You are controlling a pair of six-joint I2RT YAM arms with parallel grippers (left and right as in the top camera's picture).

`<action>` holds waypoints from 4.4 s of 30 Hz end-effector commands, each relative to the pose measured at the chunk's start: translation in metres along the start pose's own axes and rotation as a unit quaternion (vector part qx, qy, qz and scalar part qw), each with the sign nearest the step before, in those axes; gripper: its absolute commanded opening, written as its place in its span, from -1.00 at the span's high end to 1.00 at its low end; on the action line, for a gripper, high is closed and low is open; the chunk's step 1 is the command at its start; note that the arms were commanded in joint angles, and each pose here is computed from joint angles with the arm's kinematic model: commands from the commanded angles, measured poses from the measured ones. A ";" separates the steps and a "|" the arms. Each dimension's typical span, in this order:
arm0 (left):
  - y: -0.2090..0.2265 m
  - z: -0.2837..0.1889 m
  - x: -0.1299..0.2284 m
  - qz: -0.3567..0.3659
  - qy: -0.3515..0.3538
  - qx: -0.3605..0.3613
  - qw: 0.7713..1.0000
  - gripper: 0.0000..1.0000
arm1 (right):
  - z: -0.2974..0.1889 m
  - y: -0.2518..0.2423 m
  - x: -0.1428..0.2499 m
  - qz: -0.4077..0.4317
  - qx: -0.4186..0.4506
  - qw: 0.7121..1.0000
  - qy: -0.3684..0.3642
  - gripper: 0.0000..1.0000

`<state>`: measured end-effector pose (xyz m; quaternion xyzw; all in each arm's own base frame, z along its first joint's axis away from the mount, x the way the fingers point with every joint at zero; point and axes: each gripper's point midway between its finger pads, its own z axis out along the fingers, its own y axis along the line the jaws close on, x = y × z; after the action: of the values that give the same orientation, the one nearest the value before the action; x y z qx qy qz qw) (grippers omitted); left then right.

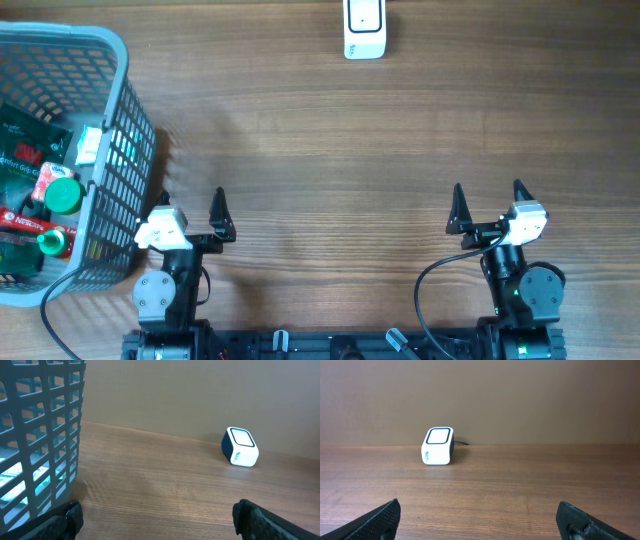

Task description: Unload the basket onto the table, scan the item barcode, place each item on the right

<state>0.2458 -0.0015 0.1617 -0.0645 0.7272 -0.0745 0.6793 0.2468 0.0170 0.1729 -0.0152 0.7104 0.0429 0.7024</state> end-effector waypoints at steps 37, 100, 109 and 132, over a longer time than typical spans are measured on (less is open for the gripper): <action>-0.043 -0.009 -0.231 -0.035 0.027 -0.014 0.999 -1.00 | 0.000 0.002 -0.002 -0.006 -0.006 1.000 -0.004 -0.99; 0.270 0.039 0.042 -0.415 0.417 -0.522 0.618 -1.00 | 0.000 0.002 -0.002 -0.006 -0.006 1.000 -0.004 -0.99; 0.266 0.042 0.059 -0.411 0.424 -0.516 0.620 -0.68 | 0.000 0.002 -0.002 -0.006 -0.006 1.000 -0.004 -1.00; 0.192 0.054 -0.149 -0.416 0.210 -0.363 0.807 -0.25 | 0.000 0.002 -0.002 -0.007 -0.006 1.000 -0.004 -0.99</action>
<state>0.3006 0.2373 0.2049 -0.6262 0.7345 -0.0278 0.2601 0.2468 0.0170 0.1729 -0.0152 0.7105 0.0429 0.7022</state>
